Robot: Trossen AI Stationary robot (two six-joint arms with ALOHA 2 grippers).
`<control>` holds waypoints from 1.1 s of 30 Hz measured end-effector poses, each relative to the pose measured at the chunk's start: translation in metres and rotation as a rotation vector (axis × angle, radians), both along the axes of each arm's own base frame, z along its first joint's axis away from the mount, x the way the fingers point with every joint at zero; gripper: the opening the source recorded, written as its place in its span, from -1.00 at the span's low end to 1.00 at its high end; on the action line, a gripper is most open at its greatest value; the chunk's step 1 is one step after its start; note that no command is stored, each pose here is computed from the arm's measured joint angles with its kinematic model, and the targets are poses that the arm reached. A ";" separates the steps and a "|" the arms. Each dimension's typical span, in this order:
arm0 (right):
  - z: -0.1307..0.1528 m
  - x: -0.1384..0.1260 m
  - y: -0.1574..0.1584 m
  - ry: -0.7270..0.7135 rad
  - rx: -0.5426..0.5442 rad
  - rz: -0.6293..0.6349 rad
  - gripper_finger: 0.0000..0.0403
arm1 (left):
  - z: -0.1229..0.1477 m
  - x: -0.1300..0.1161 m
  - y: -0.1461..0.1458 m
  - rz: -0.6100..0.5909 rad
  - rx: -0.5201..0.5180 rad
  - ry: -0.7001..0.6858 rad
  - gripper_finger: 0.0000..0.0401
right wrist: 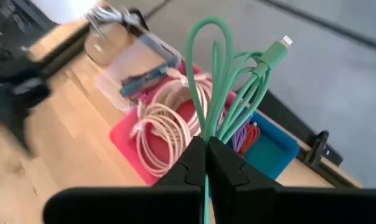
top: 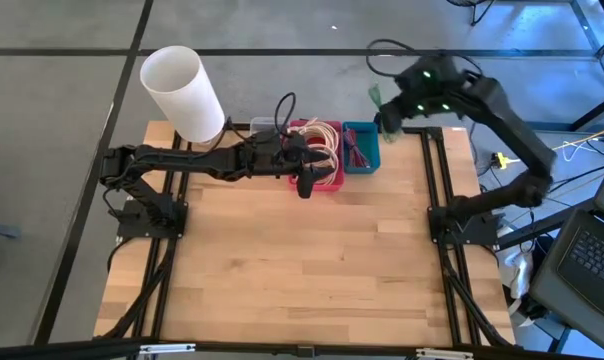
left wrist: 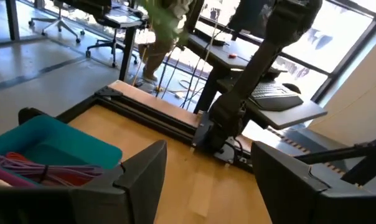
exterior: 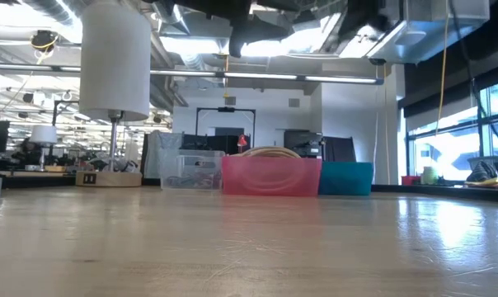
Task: Pick & Place USB Port
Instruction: Put the green charger cable into the blue bin
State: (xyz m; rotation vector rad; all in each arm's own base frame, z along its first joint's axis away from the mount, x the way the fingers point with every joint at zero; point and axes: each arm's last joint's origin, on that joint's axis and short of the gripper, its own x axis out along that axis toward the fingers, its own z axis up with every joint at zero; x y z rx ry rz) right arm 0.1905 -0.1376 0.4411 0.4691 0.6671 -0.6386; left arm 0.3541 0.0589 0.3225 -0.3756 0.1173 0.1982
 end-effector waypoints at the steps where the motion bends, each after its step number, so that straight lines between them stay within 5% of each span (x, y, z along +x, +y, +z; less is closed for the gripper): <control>1: -0.006 0.005 -0.009 0.015 0.020 0.001 -1.00 | 0.000 0.000 0.000 0.000 -0.008 -0.002 0.13; 16: -0.105 0.040 -0.116 0.236 0.318 -0.005 -1.00 | 0.000 0.001 -0.005 -0.010 -0.042 -0.010 0.13; 28: -0.146 0.050 -0.138 0.311 0.414 -0.025 -1.00 | 0.000 0.001 -0.005 -0.010 -0.040 -0.010 0.13; 33: -0.185 0.047 -0.133 0.327 0.481 -0.070 -1.00 | 0.000 0.001 -0.005 -0.010 -0.040 -0.010 0.14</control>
